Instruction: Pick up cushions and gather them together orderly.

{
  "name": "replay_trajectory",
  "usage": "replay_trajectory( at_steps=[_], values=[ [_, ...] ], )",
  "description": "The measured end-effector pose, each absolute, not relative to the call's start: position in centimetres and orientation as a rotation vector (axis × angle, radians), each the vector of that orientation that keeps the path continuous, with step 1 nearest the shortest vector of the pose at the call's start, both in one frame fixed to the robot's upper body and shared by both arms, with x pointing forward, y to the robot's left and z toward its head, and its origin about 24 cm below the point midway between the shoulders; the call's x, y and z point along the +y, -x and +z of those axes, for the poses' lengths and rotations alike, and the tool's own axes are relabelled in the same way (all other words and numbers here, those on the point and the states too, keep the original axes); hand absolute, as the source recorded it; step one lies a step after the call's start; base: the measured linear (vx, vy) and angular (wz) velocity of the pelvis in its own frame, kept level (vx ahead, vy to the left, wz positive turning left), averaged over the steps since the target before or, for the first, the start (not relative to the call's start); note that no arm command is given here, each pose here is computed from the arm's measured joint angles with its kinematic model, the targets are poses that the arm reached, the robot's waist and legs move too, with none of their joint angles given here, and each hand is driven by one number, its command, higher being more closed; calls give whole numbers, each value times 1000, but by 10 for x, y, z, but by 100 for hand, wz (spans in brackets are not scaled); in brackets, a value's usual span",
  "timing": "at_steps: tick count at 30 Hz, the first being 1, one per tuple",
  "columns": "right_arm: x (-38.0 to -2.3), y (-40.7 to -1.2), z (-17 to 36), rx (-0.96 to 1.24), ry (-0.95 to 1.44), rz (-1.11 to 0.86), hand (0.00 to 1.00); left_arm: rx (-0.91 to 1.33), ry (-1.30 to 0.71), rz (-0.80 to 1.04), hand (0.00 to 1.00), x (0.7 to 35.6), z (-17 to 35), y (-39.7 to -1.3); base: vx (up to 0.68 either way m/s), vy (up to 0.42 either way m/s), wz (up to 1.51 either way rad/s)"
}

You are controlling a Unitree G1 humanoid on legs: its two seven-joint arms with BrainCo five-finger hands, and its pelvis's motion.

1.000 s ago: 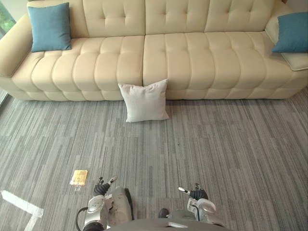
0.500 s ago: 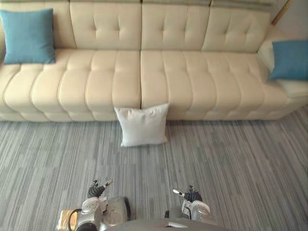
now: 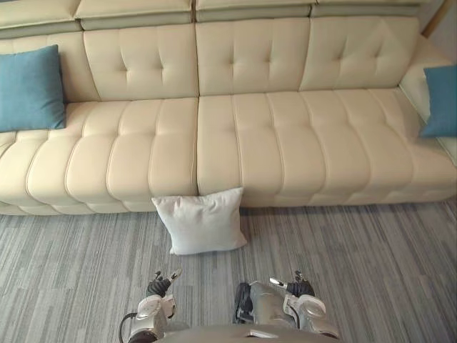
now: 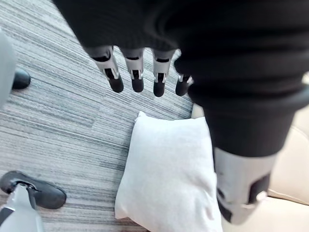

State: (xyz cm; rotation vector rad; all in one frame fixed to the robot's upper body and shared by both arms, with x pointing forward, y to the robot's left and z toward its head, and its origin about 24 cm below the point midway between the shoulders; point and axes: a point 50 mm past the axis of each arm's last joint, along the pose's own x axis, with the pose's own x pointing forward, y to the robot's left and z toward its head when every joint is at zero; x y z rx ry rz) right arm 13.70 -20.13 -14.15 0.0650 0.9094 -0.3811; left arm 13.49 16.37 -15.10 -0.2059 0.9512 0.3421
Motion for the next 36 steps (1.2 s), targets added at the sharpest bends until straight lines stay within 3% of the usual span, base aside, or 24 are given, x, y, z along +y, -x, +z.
replay_trajectory(
  at_steps=[17, 36],
  values=[
    [-190, -129, -146, 949, -94, -372, 0, 934, 156, 367, 0, 182, -149, -127, 122, 119, 6],
    [-187, -119, -152, 995, -80, -356, 0, 985, 117, 363, 0, 189, -154, -115, -32, 15, -12]
  ],
)
